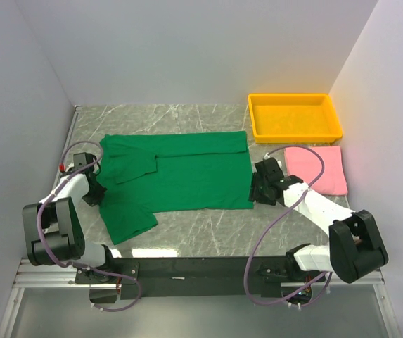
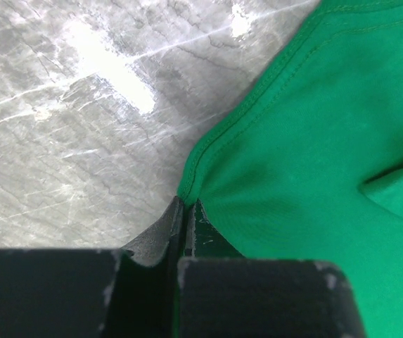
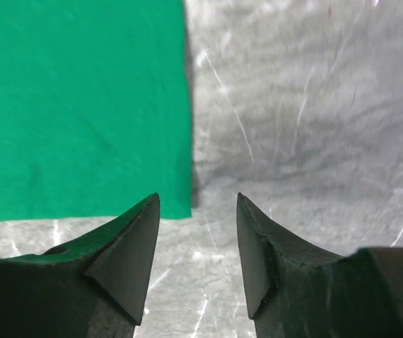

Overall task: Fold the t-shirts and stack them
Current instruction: Fold the tshirt

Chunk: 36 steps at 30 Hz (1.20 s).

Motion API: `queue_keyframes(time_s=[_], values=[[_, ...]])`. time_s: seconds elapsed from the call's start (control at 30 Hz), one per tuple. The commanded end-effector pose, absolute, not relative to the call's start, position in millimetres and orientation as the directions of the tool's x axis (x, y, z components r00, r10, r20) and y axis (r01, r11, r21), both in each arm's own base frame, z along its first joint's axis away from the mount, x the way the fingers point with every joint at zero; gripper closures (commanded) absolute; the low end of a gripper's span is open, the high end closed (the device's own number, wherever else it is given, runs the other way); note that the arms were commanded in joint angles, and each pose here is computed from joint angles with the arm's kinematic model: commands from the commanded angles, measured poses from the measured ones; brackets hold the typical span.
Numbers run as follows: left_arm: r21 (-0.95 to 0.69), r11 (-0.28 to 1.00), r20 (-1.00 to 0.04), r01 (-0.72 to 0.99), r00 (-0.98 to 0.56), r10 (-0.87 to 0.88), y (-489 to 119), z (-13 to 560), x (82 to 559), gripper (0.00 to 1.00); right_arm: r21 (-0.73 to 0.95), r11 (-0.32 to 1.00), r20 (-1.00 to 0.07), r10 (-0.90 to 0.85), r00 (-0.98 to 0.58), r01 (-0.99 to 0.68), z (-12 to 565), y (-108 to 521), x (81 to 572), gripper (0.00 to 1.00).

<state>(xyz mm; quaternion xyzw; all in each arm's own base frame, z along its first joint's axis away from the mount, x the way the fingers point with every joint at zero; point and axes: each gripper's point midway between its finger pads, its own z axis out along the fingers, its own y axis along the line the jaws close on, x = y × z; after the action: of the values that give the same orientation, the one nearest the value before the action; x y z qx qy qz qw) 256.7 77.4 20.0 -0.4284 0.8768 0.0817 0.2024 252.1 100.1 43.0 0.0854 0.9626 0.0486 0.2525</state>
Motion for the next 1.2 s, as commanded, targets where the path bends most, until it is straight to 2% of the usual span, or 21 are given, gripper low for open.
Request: queue_keyframes(time_s=[0.0,0.2,0.93,1.17], values=[[-0.043,0.628,-0.47,-0.777,-0.538,-0.699,83,38,261,0.99,0.153,0.97,-0.452,0.239,-0.859,0.19,37,97,242,0.46],[-0.046,0.632,-0.476,-0.774,-0.539,-0.695,83,40,262,0.99,0.187,0.961,-0.416,0.265,-0.87,0.204,32,105,241,0.53],[-0.062,0.631,-0.505,-0.773,-0.522,-0.688,85,50,265,0.99,0.178,0.961,-0.321,0.259,-0.911,0.211,7,119,234,0.53],[-0.062,0.63,-0.512,-0.774,-0.517,-0.686,86,52,265,0.99,0.111,0.974,-0.299,0.223,-0.928,0.198,-3,113,222,0.6]])
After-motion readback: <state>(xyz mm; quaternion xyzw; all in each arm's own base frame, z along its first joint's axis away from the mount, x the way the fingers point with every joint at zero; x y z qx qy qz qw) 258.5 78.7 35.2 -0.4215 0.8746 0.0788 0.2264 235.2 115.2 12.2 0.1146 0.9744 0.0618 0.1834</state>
